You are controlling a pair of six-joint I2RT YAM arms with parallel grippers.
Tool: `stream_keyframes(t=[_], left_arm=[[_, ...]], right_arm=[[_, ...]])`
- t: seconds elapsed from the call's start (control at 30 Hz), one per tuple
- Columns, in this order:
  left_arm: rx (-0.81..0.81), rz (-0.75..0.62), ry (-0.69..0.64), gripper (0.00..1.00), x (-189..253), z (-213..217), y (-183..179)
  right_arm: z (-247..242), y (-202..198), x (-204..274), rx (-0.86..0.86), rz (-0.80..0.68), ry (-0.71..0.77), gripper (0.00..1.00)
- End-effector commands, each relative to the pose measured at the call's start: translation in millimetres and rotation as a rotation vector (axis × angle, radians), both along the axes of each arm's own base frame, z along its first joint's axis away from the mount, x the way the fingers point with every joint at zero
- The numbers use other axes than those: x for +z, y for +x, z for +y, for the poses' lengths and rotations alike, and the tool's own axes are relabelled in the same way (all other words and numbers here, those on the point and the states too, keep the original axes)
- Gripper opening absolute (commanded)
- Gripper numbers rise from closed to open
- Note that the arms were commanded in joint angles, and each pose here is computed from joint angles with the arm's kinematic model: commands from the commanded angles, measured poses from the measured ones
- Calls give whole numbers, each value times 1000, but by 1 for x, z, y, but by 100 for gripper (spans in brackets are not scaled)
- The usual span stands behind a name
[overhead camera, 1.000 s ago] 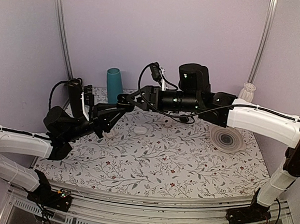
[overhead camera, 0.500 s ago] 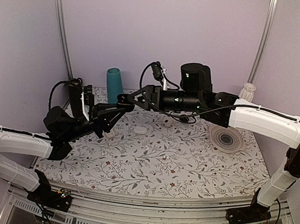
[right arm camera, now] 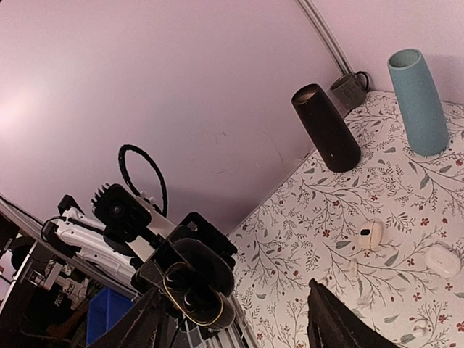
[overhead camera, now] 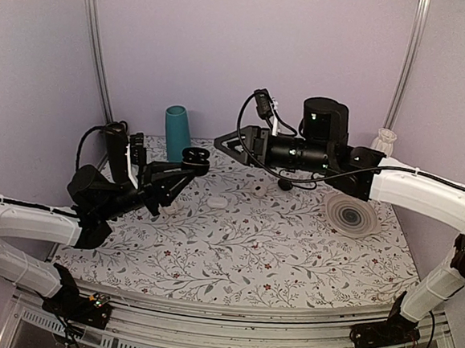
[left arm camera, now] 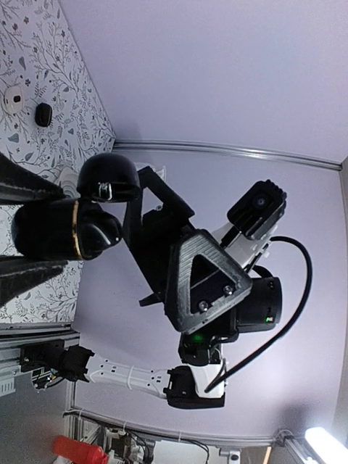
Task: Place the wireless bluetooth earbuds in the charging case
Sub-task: Adjust the right earbud in the right side groove of the charging case, then close the charging case with the earbuds.
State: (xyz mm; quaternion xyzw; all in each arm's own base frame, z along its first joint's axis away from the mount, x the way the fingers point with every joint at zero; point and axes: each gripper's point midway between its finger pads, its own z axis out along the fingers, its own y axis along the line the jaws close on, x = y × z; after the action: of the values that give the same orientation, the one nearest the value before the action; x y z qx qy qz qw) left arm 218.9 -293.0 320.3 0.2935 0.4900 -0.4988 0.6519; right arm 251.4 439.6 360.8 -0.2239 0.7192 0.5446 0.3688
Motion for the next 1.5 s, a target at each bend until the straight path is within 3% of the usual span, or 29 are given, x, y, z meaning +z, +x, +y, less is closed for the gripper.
stream_keyframes(t=[0.0, 0.3, 0.5, 0.87, 1.0, 1.23, 1.47], left_arm=[[-51, -49, -6, 0, 8, 0, -10], [-145, -115, 2, 0, 16, -2, -31], [-190, -146, 7, 0, 21, -5, -39], [-216, -147, -14, 0, 26, -11, -38], [-229, -139, -24, 0, 26, -14, -37], [-231, -131, -30, 0, 25, -18, -35], [-222, -111, -25, 0, 22, -20, -31]], right_arm=[[-5, -7, 23, 79, -53, 88, 66], [-1, -5, 17, 126, -5, 110, 52], [9, -8, 6, 192, 34, 103, 37], [16, -23, -2, 310, 28, 93, 33], [14, -31, -2, 339, 11, 98, 27], [8, -39, 5, 358, -20, 110, 5], [4, -45, 9, 383, -43, 123, 4]])
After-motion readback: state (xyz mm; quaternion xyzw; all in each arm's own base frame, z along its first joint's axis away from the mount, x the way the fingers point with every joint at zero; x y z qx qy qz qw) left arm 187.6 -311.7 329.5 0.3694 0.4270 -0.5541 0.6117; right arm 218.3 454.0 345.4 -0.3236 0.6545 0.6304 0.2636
